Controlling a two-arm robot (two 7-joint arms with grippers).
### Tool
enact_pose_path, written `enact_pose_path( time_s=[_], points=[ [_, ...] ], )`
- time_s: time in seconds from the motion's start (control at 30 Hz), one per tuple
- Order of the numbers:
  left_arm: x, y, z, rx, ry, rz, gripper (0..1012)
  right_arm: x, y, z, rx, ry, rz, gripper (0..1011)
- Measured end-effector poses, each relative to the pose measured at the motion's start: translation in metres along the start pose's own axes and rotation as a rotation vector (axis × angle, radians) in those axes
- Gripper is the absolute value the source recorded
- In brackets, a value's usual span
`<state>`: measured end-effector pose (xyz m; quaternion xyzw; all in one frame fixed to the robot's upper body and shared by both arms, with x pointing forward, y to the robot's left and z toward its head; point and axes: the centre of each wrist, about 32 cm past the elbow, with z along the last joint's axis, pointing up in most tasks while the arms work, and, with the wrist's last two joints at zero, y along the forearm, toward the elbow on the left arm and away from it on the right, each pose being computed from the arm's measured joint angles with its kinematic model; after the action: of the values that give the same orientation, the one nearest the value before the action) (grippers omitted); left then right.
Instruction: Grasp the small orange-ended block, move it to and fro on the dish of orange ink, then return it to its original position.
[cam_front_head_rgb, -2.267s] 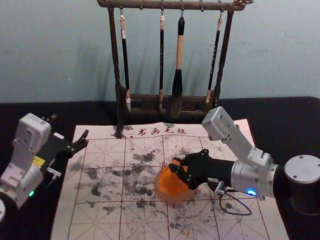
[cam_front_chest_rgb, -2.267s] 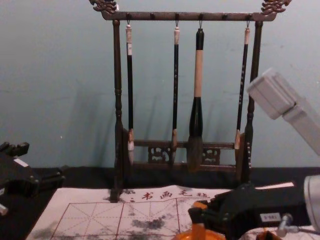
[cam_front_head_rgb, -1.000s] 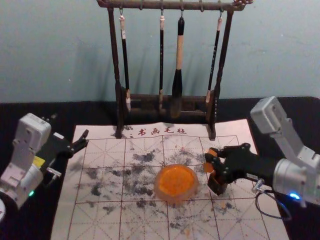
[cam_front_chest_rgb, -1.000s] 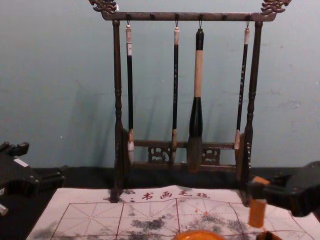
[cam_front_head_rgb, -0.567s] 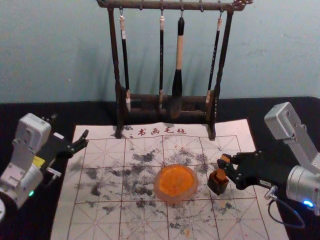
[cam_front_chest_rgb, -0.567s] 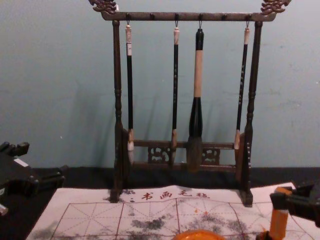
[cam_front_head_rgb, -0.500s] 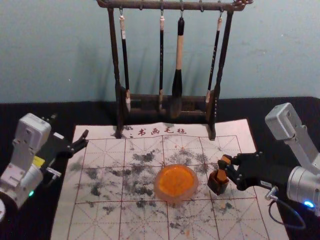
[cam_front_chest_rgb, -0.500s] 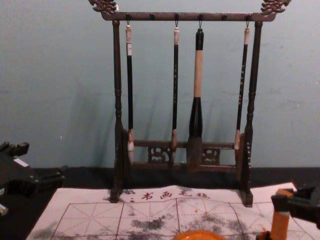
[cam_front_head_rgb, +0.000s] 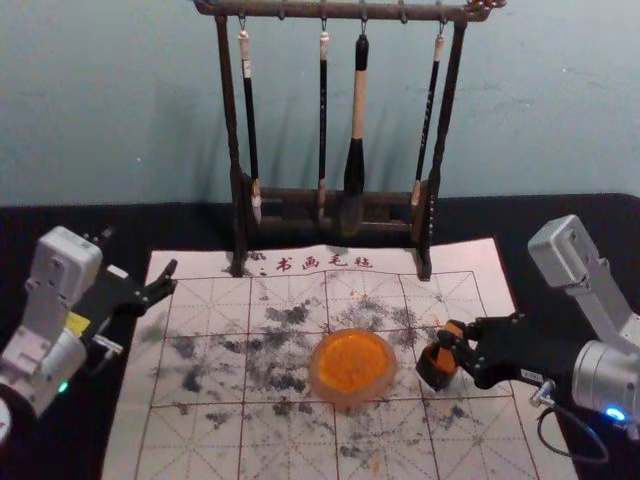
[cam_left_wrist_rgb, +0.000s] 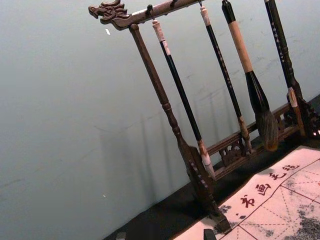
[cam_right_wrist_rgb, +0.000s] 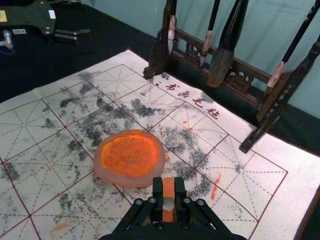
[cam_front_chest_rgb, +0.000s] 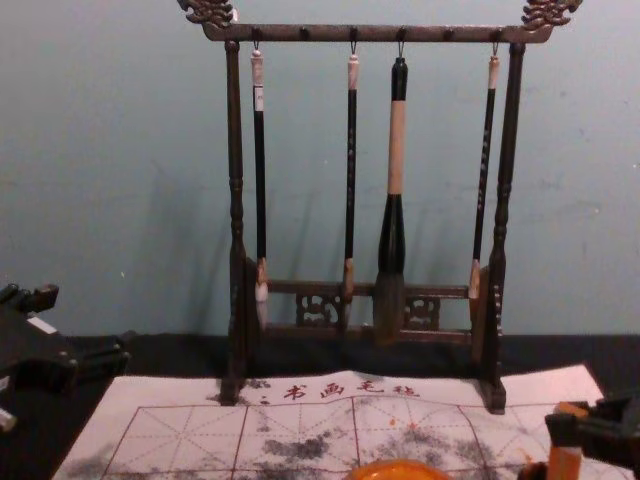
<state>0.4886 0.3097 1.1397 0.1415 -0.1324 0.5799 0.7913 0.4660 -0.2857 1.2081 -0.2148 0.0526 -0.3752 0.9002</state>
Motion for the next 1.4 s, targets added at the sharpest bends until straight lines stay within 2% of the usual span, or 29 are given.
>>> enact_pose_path(
  time_s=[0.67, 0.87, 1.4],
  points=[
    [0.0000, 0.0000, 0.0000, 0.000, 0.000, 0.000, 1002, 0.004, 0.014, -0.005, 0.001, -0.004, -0.006, 82],
    [0.0000, 0.0000, 0.0000, 0.000, 0.000, 0.000, 1001, 0.004, 0.019, -0.010, 0.001, -0.001, -0.008, 82],
    [0.0000, 0.0000, 0.0000, 0.000, 0.000, 0.000, 1001, 0.003, 0.021, -0.014, -0.004, -0.003, -0.011, 82]
  ],
)
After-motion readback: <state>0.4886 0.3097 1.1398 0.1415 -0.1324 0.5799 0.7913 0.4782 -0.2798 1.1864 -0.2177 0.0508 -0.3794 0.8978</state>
